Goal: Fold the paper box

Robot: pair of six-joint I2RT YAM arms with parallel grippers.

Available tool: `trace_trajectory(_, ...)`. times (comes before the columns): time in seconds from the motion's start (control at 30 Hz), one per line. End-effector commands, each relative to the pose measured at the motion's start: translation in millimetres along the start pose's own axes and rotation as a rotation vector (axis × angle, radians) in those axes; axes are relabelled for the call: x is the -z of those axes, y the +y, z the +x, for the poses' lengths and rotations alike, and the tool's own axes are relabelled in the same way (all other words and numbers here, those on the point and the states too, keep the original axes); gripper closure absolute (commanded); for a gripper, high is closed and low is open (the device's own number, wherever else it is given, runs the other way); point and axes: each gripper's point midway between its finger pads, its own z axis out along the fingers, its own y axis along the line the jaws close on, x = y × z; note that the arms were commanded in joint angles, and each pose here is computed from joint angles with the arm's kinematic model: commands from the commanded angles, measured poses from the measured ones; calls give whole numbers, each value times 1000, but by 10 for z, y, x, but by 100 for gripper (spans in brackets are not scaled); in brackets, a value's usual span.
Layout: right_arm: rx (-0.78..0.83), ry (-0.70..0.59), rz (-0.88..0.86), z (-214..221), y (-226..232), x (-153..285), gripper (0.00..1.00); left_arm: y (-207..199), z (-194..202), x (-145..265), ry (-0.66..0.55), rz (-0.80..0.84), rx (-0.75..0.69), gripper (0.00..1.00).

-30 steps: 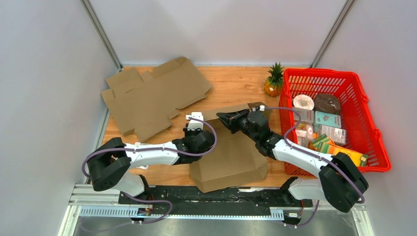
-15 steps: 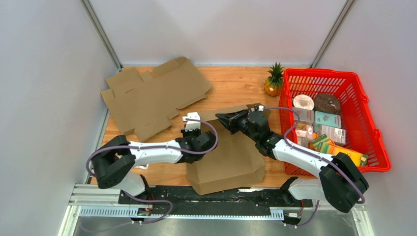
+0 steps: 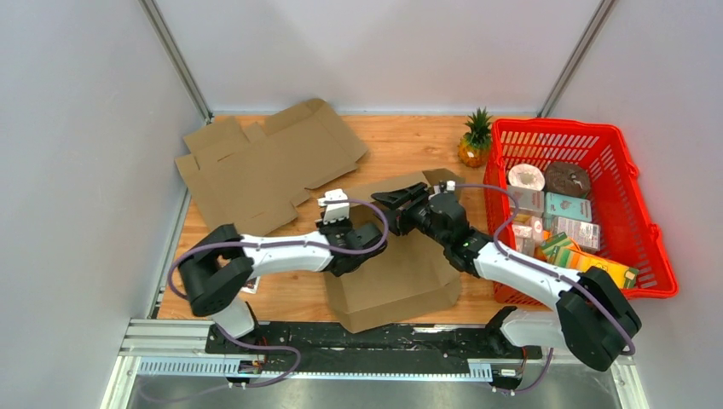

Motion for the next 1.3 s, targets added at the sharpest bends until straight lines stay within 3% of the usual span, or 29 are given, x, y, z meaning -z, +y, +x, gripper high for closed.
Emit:
trace_trajectory(0.0, 322, -35, -58, -83, 166, 147, 35, -112, 82, 34, 50, 226, -55, 100)
trace_trajectory(0.03, 403, -49, -62, -103, 205, 190, 20, -167, -15, 54, 39, 275, -11, 100)
trace_trajectory(0.07, 482, -59, -31, -118, 191, 274, 14, -129, 50, 52, 53, 291, -19, 100)
trace_trajectory(0.1, 669, -55, -43, -96, 306, 335, 9, -157, 70, 76, 71, 322, -16, 100)
trace_trajectory(0.17, 844, 7, 53, -64, 137, 468, 6, -142, 7, 110, 75, 345, -14, 100)
trace_trajectory(0.2, 1005, 30, 63, -81, 117, 557, 3, -140, -23, 124, 74, 354, -17, 100)
trace_trajectory(0.3, 1219, 66, 212, -217, 17, 804, 2, -29, -172, 150, 69, 341, -51, 100)
trace_trajectory(0.43, 1330, 52, 433, -461, 10, 1036, 5, 120, -362, 185, 24, 357, -65, 100)
trace_trajectory(0.63, 1300, -58, 542, -592, 389, 1321, 9, 135, -227, 154, 38, 411, -7, 100)
trace_trajectory(0.77, 1137, -131, 519, -682, 477, 1321, 16, 176, -167, 117, 29, 393, 13, 100)
trace_trajectory(0.97, 1001, -94, 501, -666, 418, 1082, 34, 196, -158, 86, 18, 370, 59, 100)
trace_trajectory(1.27, 807, -7, 423, -460, 217, 763, 38, 175, -129, 89, 27, 379, 60, 100)
